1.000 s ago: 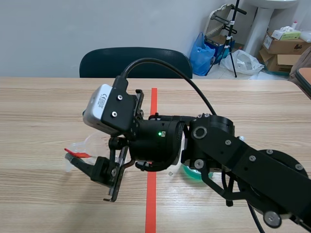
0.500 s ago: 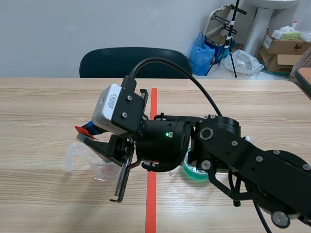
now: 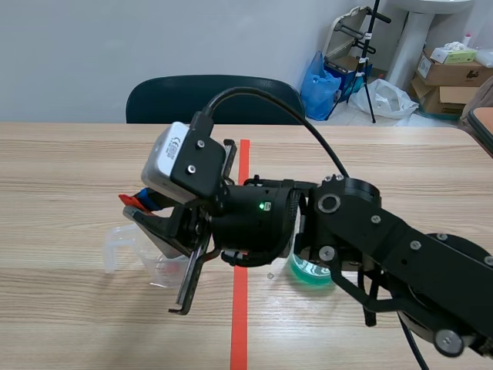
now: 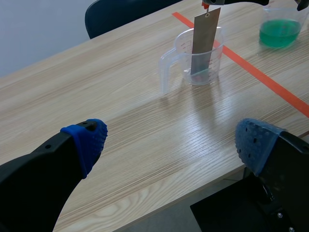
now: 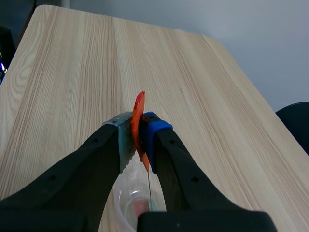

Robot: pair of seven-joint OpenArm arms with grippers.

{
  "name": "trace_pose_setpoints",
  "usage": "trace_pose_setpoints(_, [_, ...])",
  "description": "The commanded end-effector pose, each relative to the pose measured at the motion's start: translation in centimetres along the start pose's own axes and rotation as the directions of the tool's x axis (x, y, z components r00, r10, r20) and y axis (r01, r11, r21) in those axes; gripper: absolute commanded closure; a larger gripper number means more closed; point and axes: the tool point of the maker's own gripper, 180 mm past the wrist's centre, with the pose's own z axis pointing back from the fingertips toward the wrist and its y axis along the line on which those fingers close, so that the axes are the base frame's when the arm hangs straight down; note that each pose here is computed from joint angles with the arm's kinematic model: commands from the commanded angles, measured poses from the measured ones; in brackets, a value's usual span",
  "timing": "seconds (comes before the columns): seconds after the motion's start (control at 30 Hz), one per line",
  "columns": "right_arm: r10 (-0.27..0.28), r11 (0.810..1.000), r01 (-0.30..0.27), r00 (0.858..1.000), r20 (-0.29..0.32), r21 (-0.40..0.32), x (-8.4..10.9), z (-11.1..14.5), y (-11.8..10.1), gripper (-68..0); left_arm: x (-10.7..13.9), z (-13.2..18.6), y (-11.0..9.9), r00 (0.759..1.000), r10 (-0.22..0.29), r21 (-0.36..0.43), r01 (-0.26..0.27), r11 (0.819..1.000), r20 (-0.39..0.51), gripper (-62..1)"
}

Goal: Do the redox reaction experiment

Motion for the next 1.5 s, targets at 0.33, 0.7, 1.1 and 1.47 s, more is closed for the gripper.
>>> trace_pose_setpoints(0.33, [-0.025,0.995,0.031,0.997,0.068,-0.093,4.5,0.3,-4.6,-0.7,0.8,-0.3,-0.1,0.999,0.004,0.003,-0.004,1.0,0.034,-56.3])
trace_pose_setpoints(0.7, [-0.064,0.992,0.072,0.995,0.073,-0.105,6.9,0.1,-6.6,-0.7,0.8,-0.3,-0.1,0.999,0.004,0.003,-0.004,1.0,0.034,-56.3])
trace_pose_setpoints(1.1, [-0.09,0.992,0.095,0.994,0.06,-0.083,9.5,-0.1,-7.3,-0.7,0.8,-0.3,-0.1,0.999,0.005,0.004,-0.005,1.0,0.034,-56.3])
trace_pose_setpoints(1.47, [-0.085,0.992,0.089,0.995,0.057,-0.089,12.1,0.2,-7.0,-0.7,0.8,-0.3,-0.1,0.999,0.005,0.004,-0.005,1.0,0.033,-56.3])
